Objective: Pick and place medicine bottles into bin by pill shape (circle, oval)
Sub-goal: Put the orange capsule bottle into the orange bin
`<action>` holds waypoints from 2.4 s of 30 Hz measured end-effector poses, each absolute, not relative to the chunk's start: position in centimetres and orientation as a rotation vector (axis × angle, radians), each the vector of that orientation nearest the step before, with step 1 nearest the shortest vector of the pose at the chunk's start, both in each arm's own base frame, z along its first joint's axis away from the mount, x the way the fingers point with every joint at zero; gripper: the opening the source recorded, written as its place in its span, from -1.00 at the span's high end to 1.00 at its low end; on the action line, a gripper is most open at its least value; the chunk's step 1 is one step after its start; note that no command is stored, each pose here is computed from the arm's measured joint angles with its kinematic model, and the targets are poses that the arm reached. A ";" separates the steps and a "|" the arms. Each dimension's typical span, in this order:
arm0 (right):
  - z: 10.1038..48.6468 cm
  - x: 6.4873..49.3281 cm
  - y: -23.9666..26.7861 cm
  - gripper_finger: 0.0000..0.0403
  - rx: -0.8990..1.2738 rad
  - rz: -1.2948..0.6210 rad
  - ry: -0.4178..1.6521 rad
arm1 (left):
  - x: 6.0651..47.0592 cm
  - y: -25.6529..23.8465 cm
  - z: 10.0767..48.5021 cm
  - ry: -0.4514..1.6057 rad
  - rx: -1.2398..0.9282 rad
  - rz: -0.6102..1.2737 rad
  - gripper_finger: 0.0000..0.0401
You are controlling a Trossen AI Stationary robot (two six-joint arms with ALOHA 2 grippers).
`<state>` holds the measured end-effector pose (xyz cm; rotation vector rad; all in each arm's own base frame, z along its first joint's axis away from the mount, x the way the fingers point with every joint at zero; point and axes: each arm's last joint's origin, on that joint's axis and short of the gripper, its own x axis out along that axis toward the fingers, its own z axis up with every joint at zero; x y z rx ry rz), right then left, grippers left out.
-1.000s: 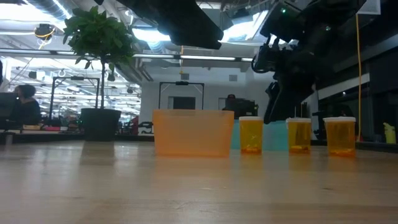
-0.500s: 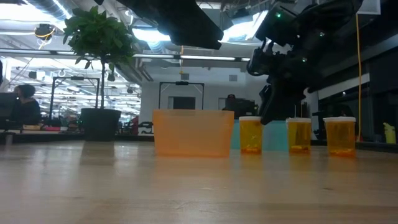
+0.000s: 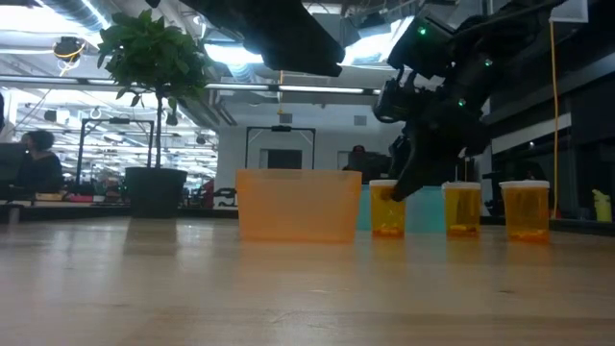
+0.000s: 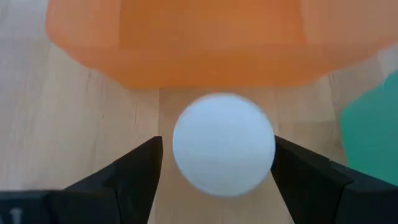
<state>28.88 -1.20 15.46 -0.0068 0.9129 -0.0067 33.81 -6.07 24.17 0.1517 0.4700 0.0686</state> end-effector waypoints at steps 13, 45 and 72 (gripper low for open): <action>16.6 29.4 -1.2 -0.26 0.005 -0.009 0.952 | 33.5 -6.0 24.8 0.453 0.274 0.041 -0.28; 16.4 29.5 -1.2 -0.19 -0.001 -0.007 0.948 | 27.2 -7.5 30.0 0.466 0.266 0.120 -0.28; 26.1 31.8 -0.4 -0.04 -0.040 -0.278 0.841 | 26.0 -7.1 28.1 0.693 0.362 0.105 -0.28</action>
